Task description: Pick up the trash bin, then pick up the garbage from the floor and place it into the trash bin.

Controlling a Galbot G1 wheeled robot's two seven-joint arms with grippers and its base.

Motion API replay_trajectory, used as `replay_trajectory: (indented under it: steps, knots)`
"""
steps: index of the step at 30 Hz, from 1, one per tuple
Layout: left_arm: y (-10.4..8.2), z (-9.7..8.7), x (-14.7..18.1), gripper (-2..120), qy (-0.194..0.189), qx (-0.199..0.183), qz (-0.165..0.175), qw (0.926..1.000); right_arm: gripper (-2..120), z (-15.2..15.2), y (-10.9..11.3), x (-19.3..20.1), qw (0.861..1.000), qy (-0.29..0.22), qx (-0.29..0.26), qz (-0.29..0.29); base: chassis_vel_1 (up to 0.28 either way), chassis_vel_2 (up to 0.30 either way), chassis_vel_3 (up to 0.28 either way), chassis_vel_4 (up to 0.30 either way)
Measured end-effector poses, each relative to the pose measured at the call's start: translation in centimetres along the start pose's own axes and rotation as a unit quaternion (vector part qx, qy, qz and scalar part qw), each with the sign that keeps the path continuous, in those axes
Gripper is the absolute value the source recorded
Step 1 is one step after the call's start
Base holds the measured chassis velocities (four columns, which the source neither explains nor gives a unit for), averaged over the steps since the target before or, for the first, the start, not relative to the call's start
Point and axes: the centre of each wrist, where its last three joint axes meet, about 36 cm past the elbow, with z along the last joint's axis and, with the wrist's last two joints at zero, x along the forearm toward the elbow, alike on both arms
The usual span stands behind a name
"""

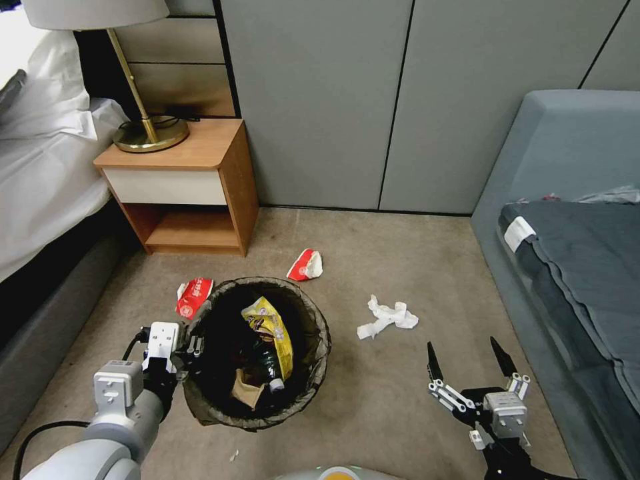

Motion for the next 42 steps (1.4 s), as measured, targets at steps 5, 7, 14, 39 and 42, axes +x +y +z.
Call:
replay_trajectory:
  steps: [5,7,14,39,42]
  knots:
    - [0.0,-0.1,0.0,3,-0.001,0.000,0.000,1.0000,100,0.0,0.0,-0.1,1.000,-0.001,-0.002,0.001,-0.156,0.138,0.138,-0.157]
    - [0.0,-0.1,0.0,3,-0.002,0.000,-0.001,1.0000,100,0.1,0.0,-0.1,1.000,0.000,-0.002,0.001,-0.125,0.149,0.148,-0.132]
    - [0.1,-0.1,-0.1,3,-0.003,0.000,-0.001,1.0000,100,0.4,-0.2,-0.4,1.000,0.007,-0.009,0.003,-0.084,0.100,0.089,-0.085]
    - [0.2,0.3,0.2,3,0.021,-0.004,-0.017,0.9996,100,5.0,-3.6,-10.9,0.959,0.266,-0.088,-0.046,0.000,0.000,0.000,0.000]
    - [0.2,0.4,0.3,3,0.025,-0.005,-0.019,0.9995,100,5.4,-3.1,-12.9,0.950,0.288,-0.110,-0.049,0.000,0.000,0.000,0.000]
